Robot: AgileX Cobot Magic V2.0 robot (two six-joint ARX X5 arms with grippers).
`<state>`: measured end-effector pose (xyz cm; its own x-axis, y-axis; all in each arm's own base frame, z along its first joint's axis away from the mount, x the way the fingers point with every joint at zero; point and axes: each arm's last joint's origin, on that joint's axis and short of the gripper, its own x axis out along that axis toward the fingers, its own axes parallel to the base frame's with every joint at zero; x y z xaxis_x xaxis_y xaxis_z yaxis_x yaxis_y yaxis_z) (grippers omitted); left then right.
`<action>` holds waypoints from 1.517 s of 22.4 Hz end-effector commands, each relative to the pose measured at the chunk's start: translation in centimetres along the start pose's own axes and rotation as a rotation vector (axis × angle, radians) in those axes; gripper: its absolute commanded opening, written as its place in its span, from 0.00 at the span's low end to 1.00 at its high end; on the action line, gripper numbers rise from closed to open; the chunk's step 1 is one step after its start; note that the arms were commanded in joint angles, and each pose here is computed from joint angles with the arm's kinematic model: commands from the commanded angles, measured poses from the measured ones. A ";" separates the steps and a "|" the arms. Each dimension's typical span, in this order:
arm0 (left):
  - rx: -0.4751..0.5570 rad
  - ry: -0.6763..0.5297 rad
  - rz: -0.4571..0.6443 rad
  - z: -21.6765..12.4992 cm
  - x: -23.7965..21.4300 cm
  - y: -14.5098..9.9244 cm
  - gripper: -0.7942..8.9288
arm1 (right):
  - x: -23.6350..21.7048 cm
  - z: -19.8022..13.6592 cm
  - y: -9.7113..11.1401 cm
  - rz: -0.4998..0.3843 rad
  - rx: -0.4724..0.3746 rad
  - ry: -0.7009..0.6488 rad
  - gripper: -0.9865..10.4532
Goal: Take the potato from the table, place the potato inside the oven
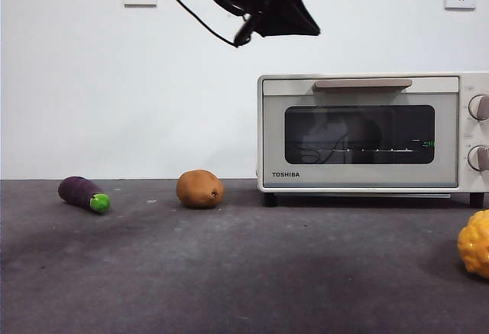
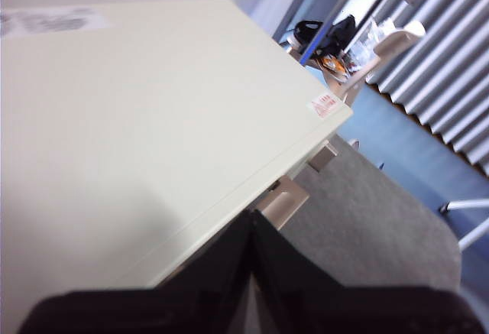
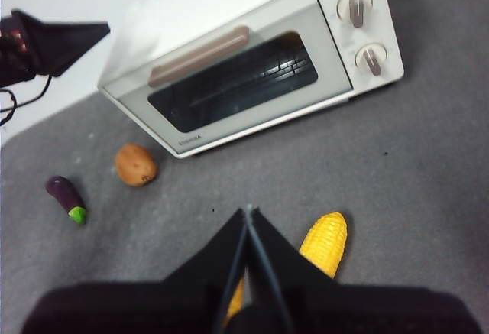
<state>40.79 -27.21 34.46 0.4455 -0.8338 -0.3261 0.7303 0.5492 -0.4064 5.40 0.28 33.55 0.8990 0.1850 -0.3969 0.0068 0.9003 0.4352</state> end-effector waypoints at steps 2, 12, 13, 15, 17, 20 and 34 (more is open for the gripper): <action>0.158 0.024 -0.004 -0.8 1.4 -0.4 0.08 | 0.5 1.2 0.4 -0.006 0.001 0.066 0.09; 0.652 0.084 0.164 -2.0 2.8 -2.5 0.07 | 1.3 3.1 1.1 0.020 -0.025 0.163 0.09; 0.695 0.088 0.172 -2.3 3.4 -2.9 0.07 | 1.2 3.2 1.1 0.020 -0.026 0.160 0.09; 0.735 0.109 0.181 -2.9 4.1 -2.8 0.07 | 1.2 3.2 1.1 0.019 -0.026 0.162 0.09; 0.747 0.135 0.195 -3.7 5.0 -2.5 0.07 | 1.2 3.2 1.1 0.019 -0.026 0.163 0.09; 0.755 0.163 0.242 -4.6 5.9 -1.7 0.07 | 1.2 3.0 1.1 0.018 -0.021 0.177 0.09; 0.639 0.383 0.193 -8.4 7.6 -1.9 0.07 | 1.1 2.8 1.0 0.020 -0.048 0.198 0.09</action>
<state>38.23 -33.74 29.93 0.5390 -0.6542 -0.5306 0.8411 0.4508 0.2988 7.72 0.28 35.70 0.7919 0.2683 -0.5486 -0.0220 0.9103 0.4134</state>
